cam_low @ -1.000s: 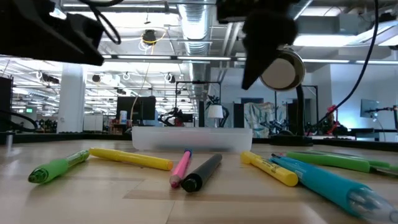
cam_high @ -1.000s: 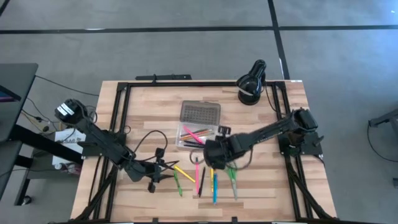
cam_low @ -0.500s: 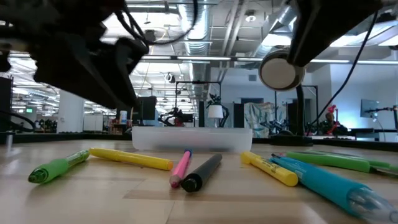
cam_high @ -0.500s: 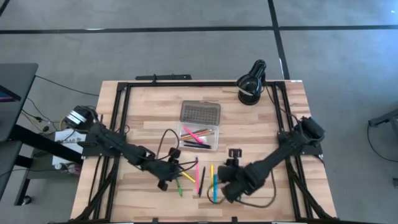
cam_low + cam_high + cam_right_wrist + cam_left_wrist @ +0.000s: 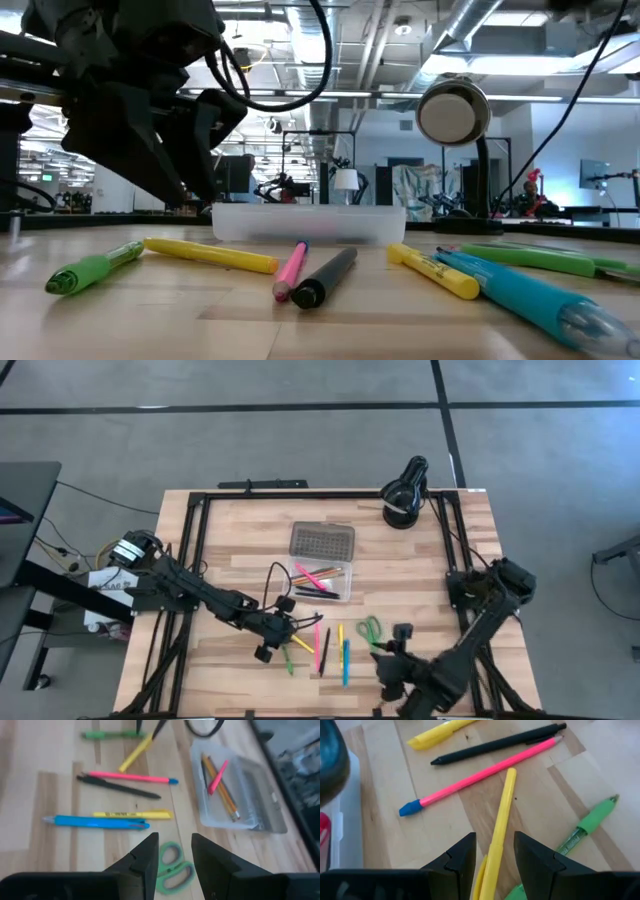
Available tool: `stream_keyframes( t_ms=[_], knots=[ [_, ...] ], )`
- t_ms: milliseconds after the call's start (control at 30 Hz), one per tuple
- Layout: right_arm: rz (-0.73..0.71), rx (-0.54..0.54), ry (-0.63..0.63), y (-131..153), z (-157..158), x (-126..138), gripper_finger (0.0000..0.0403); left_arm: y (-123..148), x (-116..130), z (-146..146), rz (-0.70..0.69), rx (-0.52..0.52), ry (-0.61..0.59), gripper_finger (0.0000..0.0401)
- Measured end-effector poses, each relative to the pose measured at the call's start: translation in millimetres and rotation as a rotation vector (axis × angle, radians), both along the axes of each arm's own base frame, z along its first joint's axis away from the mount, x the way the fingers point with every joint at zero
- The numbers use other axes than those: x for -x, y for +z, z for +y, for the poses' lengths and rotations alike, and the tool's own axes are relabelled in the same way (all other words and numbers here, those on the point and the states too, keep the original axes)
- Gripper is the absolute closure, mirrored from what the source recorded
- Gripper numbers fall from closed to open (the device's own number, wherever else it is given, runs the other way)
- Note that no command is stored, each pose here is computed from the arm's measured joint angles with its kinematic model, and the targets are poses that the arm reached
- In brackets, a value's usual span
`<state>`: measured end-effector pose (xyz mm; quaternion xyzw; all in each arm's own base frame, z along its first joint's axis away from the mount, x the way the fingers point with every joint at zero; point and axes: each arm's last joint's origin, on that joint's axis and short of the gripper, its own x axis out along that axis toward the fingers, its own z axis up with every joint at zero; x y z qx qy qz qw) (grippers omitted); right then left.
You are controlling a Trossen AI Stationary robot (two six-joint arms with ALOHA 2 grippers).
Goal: Pick & place school supplies into a supply box
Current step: Put the left yellow pen into the transparent supply box
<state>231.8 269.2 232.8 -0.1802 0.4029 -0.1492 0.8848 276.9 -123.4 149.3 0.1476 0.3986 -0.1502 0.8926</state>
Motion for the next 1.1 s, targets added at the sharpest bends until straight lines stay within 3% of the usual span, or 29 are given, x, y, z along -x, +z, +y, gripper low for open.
stream_keyframes(
  t_ms=[300,800,1100],
  knots=[
    [-0.149,0.032,0.048,3,21,29,0.0291,-2,-1,0,0.001,0.001,-0.017,0.0274],
    [-0.163,0.061,0.019,-17,14,36,0.0292,-32,-15,11,0.064,0.032,-0.009,0.0274],
    [-0.153,0.076,-0.001,-28,7,35,0.0292,-27,-18,17,0.177,0.011,0.070,0.0323]
  ],
)
